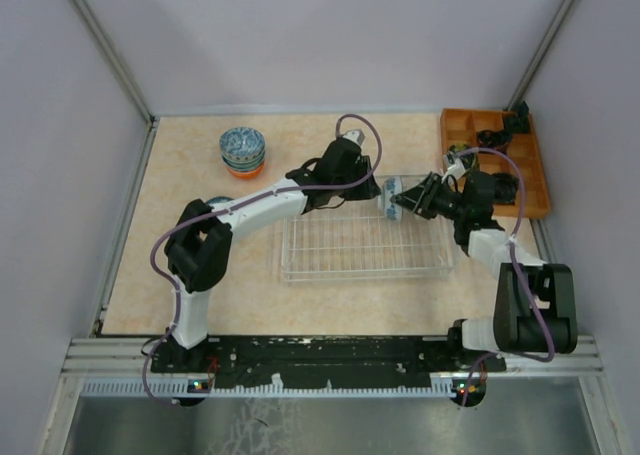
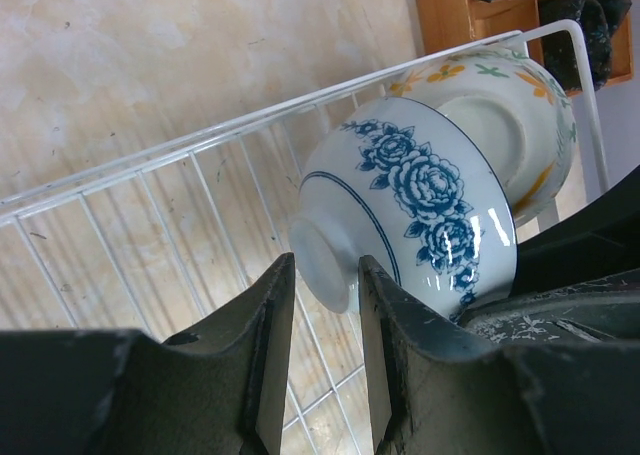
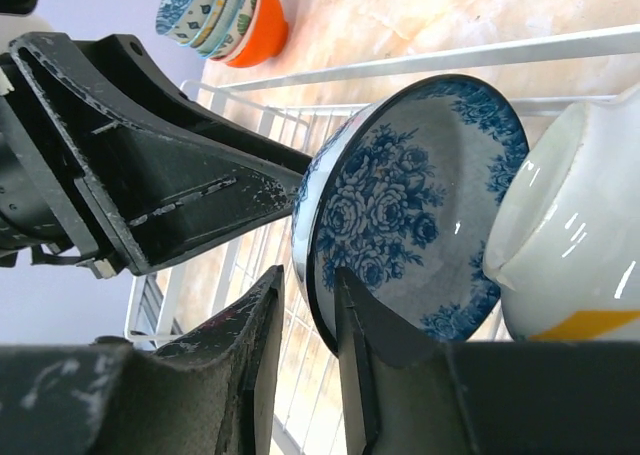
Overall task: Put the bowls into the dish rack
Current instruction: Turn the bowl upside down on the dish rack.
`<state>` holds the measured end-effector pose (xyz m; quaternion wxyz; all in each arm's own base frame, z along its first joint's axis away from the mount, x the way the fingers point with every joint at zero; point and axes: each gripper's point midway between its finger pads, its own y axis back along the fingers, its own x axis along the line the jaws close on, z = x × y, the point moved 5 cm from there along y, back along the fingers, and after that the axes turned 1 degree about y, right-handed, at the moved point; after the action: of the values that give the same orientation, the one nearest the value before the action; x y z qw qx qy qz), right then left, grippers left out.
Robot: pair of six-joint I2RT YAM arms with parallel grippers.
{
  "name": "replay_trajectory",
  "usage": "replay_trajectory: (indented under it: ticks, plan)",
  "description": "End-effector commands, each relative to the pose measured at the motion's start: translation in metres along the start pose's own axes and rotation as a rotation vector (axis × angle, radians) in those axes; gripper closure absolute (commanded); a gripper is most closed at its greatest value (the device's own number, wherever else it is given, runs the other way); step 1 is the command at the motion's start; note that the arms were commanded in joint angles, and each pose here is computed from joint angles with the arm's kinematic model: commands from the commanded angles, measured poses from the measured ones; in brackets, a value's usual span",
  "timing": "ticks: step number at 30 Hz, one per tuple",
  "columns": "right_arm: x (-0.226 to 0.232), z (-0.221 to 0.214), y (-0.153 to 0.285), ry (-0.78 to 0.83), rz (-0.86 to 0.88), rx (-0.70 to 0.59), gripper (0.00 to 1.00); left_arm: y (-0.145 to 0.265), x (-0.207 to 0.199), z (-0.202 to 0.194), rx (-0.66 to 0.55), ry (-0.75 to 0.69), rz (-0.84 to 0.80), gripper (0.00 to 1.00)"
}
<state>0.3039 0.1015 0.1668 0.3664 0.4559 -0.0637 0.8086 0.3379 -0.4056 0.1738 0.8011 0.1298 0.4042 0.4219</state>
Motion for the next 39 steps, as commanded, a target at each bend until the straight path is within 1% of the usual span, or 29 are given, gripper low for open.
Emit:
replay_trajectory:
  ticks: [1, 10, 15, 19, 28, 35, 39]
  plan:
    - [0.014, 0.019, 0.006, 0.093, -0.008, -0.041, 0.72, 0.001, -0.018, -0.005, 0.023, -0.009, -0.043, 0.62]
    - [0.02, 0.024, 0.011, 0.121, -0.036, -0.045, 0.67, 0.0, -0.022, -0.004, 0.023, -0.012, -0.043, 0.62]
    - [0.025, 0.029, 0.016, 0.145, -0.074, -0.054, 0.62, -0.001, -0.023, -0.005, 0.024, -0.013, -0.044, 0.62]
    - [0.03, 0.034, 0.02, 0.167, -0.095, -0.062, 0.59, -0.001, -0.023, -0.005, 0.024, -0.014, -0.042, 0.62]
    - [0.032, 0.041, 0.029, 0.196, -0.183, -0.071, 0.57, -0.004, -0.026, -0.004, 0.025, -0.019, -0.041, 0.62]
    - [0.038, 0.047, 0.036, 0.215, -0.219, -0.089, 0.56, -0.009, -0.028, -0.003, 0.03, -0.022, -0.046, 0.62]
    - [0.045, 0.052, 0.042, 0.235, -0.237, -0.106, 0.54, -0.01, -0.031, -0.003, 0.03, -0.024, -0.049, 0.62]
